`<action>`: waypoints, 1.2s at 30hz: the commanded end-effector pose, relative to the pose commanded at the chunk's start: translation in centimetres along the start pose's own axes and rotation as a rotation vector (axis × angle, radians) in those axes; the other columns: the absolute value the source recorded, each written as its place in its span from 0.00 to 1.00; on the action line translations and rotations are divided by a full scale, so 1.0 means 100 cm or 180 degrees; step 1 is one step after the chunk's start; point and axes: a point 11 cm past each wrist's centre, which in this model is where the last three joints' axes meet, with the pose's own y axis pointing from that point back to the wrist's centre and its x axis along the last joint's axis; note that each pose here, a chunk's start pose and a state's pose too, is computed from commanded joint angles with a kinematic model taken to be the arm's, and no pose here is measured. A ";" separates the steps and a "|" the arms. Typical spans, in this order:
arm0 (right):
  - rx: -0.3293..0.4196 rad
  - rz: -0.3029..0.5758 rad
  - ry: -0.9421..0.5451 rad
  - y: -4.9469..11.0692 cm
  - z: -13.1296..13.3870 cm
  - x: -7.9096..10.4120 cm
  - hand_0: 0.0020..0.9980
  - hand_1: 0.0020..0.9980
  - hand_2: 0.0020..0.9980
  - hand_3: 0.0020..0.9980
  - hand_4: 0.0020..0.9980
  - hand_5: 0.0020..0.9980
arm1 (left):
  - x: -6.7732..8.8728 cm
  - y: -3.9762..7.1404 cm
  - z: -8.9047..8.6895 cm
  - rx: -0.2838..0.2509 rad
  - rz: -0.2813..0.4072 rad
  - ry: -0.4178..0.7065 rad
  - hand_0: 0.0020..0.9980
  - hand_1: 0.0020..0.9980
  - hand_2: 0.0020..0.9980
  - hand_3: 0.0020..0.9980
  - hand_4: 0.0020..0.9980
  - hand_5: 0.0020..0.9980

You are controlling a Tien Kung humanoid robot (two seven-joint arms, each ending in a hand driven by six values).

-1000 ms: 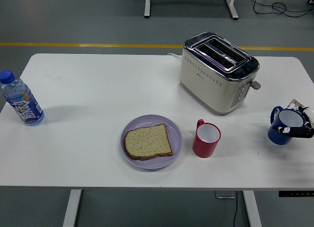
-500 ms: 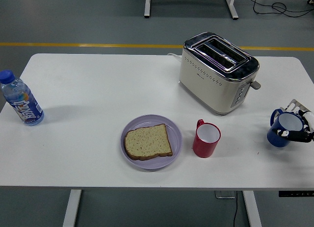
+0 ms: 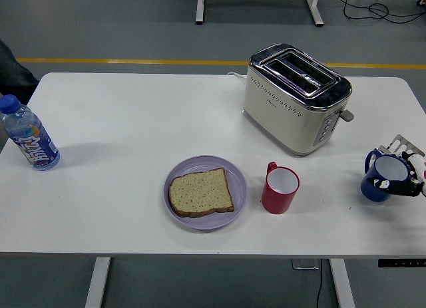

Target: Pick up the cup,pour liquid into bread,place the cup on the desk

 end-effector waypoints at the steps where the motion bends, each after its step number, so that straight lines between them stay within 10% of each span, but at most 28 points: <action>1: 0.0001 0.0003 0.0001 0.000 0.000 0.000 0.42 0.35 0.49 0.51 0.57 0.03 | 0.000 0.000 0.000 0.0000 0.0000 0.0000 0.70 0.72 0.73 0.58 0.26 1.00; 36: -0.0032 -0.0001 0.0041 0.003 0.010 -0.011 0.43 0.36 0.50 0.51 0.57 0.03 | 0.000 0.000 -0.001 0.0019 0.0005 -0.0071 0.70 0.72 0.73 0.58 0.26 1.00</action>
